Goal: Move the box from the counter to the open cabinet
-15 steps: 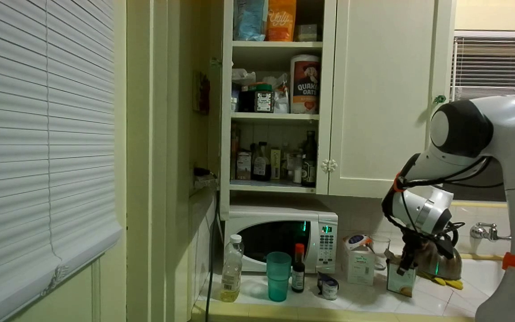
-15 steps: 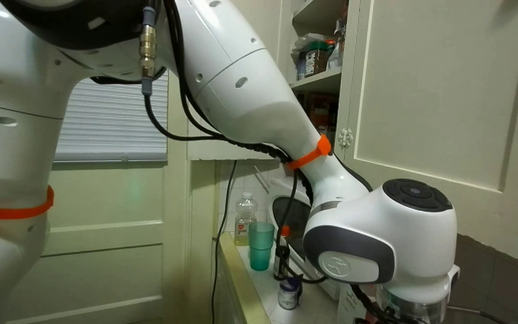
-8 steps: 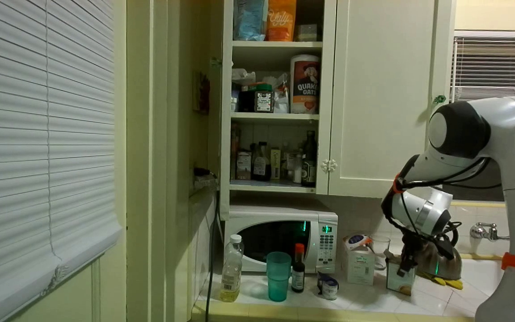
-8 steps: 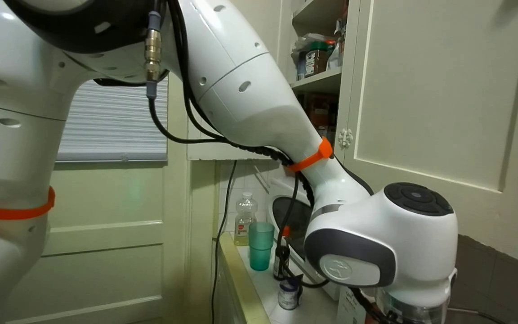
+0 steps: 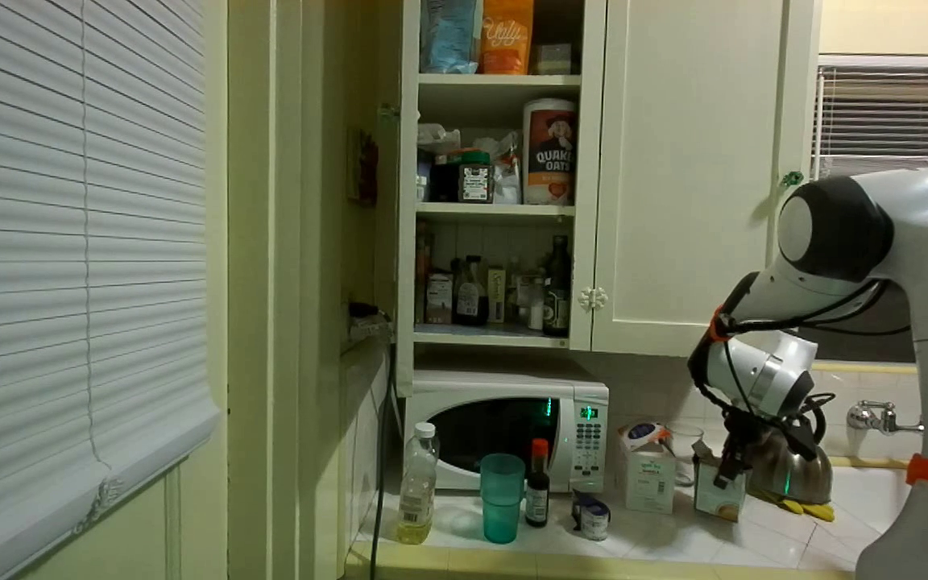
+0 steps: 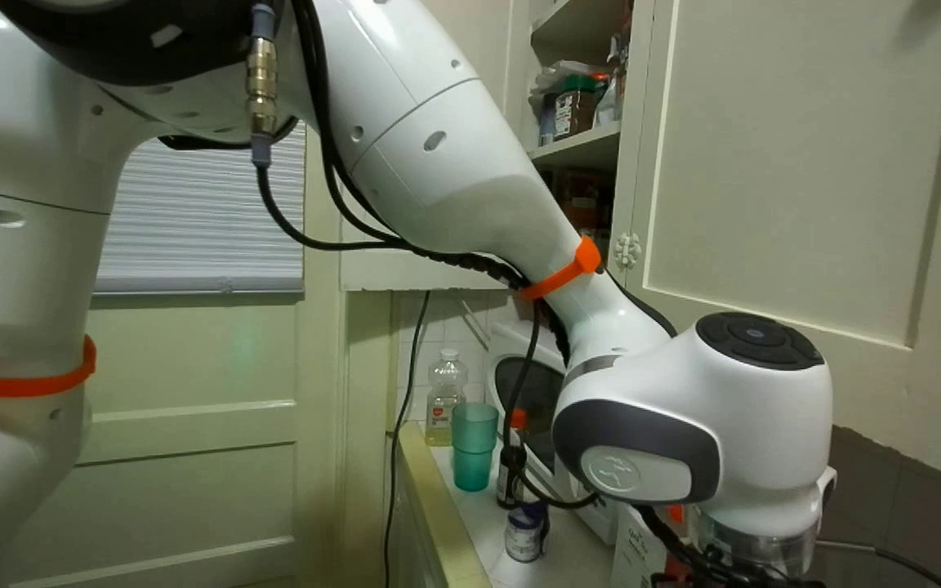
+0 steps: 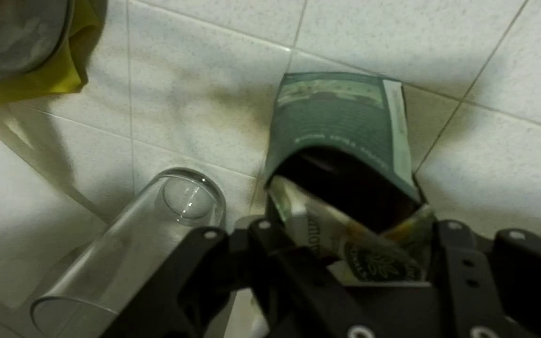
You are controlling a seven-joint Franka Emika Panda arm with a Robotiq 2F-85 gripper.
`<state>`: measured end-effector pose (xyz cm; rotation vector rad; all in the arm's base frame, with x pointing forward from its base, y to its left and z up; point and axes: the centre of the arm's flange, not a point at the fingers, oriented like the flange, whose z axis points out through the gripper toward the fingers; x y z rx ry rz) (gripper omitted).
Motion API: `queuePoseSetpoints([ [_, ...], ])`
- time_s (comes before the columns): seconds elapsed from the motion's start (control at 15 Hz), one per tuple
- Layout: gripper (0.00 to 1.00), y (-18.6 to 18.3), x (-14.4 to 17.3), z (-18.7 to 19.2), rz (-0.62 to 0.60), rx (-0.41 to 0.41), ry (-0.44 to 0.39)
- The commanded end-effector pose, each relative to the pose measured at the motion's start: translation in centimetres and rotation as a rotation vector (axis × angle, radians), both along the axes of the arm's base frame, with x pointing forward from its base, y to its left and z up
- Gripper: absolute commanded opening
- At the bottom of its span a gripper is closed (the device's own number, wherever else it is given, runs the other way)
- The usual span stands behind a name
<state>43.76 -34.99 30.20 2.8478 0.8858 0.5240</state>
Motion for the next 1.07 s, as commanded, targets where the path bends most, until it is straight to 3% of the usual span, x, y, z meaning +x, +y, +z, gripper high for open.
queuePoseSetpoints([
  [0.0, 0.6, 1.5, -1.8, 2.0, -0.038, 0.019, 0.001],
  [0.2, 0.59, 2.5, -3.1, 2.9, -0.088, 0.021, 0.008],
  [0.4, 0.67, 3.8, -4.8, 4.1, -0.132, 0.031, 0.003],
  [0.67, 0.59, 5.7, -5.7, 6.3, -0.16, 0.037, -0.016],
  [1.0, 0.58, 8.7, -5.9, 8.3, -0.145, 0.02, -0.027],
])
